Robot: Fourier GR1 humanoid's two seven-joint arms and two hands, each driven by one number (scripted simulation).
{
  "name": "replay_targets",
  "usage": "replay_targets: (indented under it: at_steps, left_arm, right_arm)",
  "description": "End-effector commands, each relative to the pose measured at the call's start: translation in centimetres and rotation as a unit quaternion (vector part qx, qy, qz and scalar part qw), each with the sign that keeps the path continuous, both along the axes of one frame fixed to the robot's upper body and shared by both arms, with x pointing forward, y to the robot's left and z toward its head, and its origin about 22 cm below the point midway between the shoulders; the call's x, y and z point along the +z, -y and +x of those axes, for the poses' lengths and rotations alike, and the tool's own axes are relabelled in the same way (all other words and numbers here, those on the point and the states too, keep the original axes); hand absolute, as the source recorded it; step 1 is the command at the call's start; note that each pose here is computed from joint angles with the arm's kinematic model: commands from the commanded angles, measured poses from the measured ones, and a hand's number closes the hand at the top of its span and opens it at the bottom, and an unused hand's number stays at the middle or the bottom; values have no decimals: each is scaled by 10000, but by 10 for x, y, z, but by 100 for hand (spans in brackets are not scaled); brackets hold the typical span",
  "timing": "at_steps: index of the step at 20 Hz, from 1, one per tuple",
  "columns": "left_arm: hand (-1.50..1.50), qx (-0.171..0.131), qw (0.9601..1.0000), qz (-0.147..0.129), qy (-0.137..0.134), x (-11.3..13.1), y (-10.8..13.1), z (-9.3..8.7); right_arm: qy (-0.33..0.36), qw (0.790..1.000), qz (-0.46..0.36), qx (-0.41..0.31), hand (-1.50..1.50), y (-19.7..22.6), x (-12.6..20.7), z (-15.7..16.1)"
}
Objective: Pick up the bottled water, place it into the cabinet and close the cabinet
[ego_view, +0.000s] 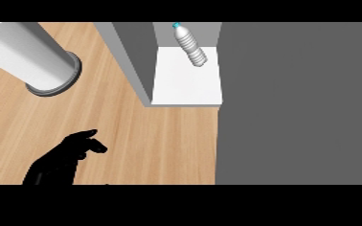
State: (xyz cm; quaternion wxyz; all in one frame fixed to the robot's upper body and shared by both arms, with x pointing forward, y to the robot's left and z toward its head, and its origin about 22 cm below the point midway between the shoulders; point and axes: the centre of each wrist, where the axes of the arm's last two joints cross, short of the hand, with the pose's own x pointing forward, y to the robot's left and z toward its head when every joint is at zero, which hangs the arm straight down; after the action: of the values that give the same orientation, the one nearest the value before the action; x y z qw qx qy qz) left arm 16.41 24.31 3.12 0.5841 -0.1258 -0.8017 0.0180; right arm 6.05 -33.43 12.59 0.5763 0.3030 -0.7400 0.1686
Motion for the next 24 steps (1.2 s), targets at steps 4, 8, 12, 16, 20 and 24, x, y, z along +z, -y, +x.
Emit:
replay_targets:
  at_steps: [4, 8, 12, 16, 20, 24]
  left_arm:
    - [-150, 199, 9997, 162, 38, 15, -37, -16]
    - [-150, 288, 9995, 106, -11, 22, -54, -17]
    - [-150, 244, 9996, 87, -58, 28, -66, -24]
    - [-150, 231, 9997, 68, -64, 31, -74, -26]
    - [-150, 302, 9994, 89, -108, 32, -84, -29]
    - [-150, 331, 9994, 90, -97, 34, -93, -35]
  right_arm:
    - [598, 9900, -1075, 683, 150, -48, 55, -14]
    - [722, 9865, -1018, 1064, 150, -55, 56, -8]
    - [767, 9835, -1017, 1282, 150, -60, 54, 2]
    - [943, 9747, -1204, 1629, 150, -65, 58, 12]
    - [949, 9676, -1357, 1904, 150, -72, 58, 23]
    - [863, 9716, -1153, 1877, 150, -78, 56, 31]
